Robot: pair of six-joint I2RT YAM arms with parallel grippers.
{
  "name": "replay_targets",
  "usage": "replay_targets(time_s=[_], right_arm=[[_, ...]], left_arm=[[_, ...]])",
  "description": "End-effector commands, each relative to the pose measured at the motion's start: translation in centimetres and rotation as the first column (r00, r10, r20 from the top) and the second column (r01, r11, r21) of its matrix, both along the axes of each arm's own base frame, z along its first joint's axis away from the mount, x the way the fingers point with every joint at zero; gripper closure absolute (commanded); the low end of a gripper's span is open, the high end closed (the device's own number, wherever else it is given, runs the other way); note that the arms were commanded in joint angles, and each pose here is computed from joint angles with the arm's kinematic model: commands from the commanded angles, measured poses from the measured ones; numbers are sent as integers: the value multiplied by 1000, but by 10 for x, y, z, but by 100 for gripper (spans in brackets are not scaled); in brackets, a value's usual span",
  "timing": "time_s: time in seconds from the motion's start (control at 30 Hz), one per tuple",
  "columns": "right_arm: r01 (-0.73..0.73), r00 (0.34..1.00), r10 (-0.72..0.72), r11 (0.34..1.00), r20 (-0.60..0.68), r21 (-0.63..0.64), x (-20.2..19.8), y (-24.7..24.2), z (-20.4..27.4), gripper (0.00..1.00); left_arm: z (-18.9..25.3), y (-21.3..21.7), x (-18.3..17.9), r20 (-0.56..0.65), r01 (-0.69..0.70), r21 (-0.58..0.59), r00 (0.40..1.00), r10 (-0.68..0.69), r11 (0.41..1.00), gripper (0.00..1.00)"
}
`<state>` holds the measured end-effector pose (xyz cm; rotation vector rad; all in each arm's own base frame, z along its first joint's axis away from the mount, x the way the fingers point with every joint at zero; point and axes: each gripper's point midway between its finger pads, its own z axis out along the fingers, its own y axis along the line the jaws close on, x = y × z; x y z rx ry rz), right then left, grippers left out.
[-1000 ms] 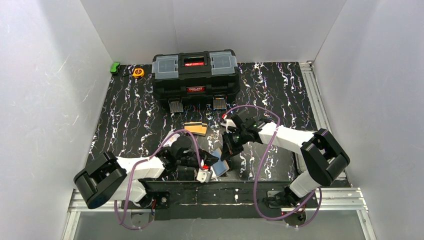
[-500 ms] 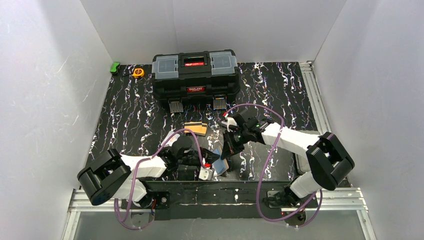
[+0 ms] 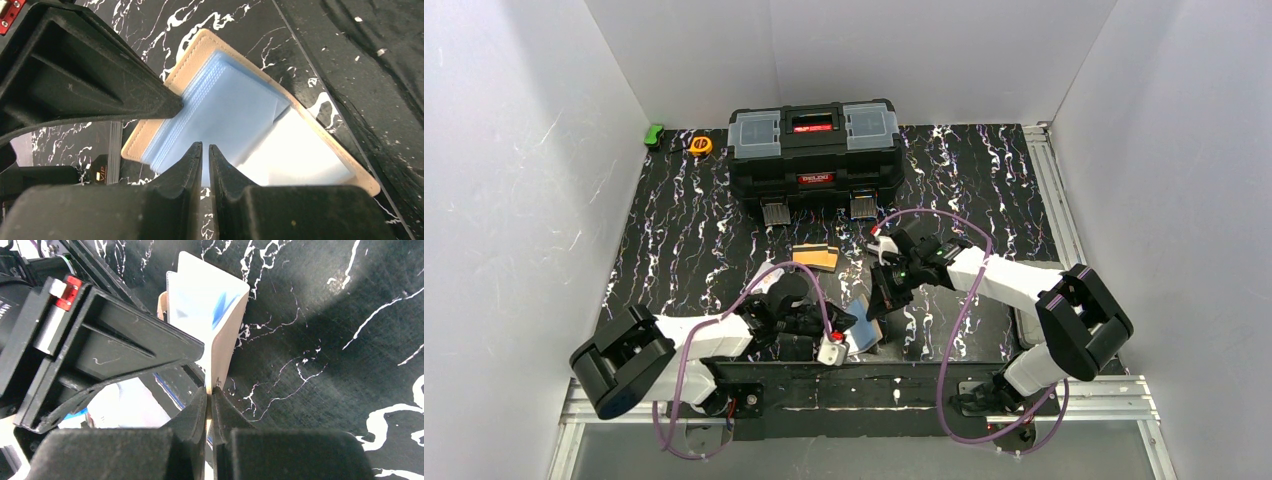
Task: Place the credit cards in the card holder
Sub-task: Open the card holder at the center of the board.
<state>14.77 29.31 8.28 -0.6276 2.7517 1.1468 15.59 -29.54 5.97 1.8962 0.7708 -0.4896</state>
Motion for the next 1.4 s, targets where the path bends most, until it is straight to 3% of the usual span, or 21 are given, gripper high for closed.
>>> replay_targets(time_s=[0.0, 0.2, 0.4, 0.6, 0.87, 1.1, 1.37], right_arm=[[-5, 1000, 5, 1000, -7, -4, -3, -3, -7, 93], [1, 1000, -1, 1000, -1, -19, -4, -6, -9, 87], [-2, 1000, 2, 1000, 13, -14, -5, -8, -7, 77], [6, 1000, -6, 1000, 27, 2, -2, -6, -2, 68], [22, 1000, -22, 1000, 18, 2, -1, -5, -6, 80], [49, 998, -49, 999, 45, -8, 2, -8, -3, 99], [71, 985, -63, 997, 158, -43, 10, -14, 18, 99]], left_arm=[[-5, 8, -15, -26, 47, 30, 999, -46, 998, 90], [-7, 8, -12, -32, 27, 42, 999, -26, 999, 90], [21, 4, 14, -19, -105, -16, 994, 105, 994, 90], [21, 9, 30, -100, -218, 7, 971, 218, 976, 90], [15, 7, 34, -128, -239, 14, 962, 239, 971, 90], [18, 12, 38, -202, -304, 18, 932, 301, 952, 90], [43, 18, 33, -325, -287, -15, 907, 266, 958, 70]])
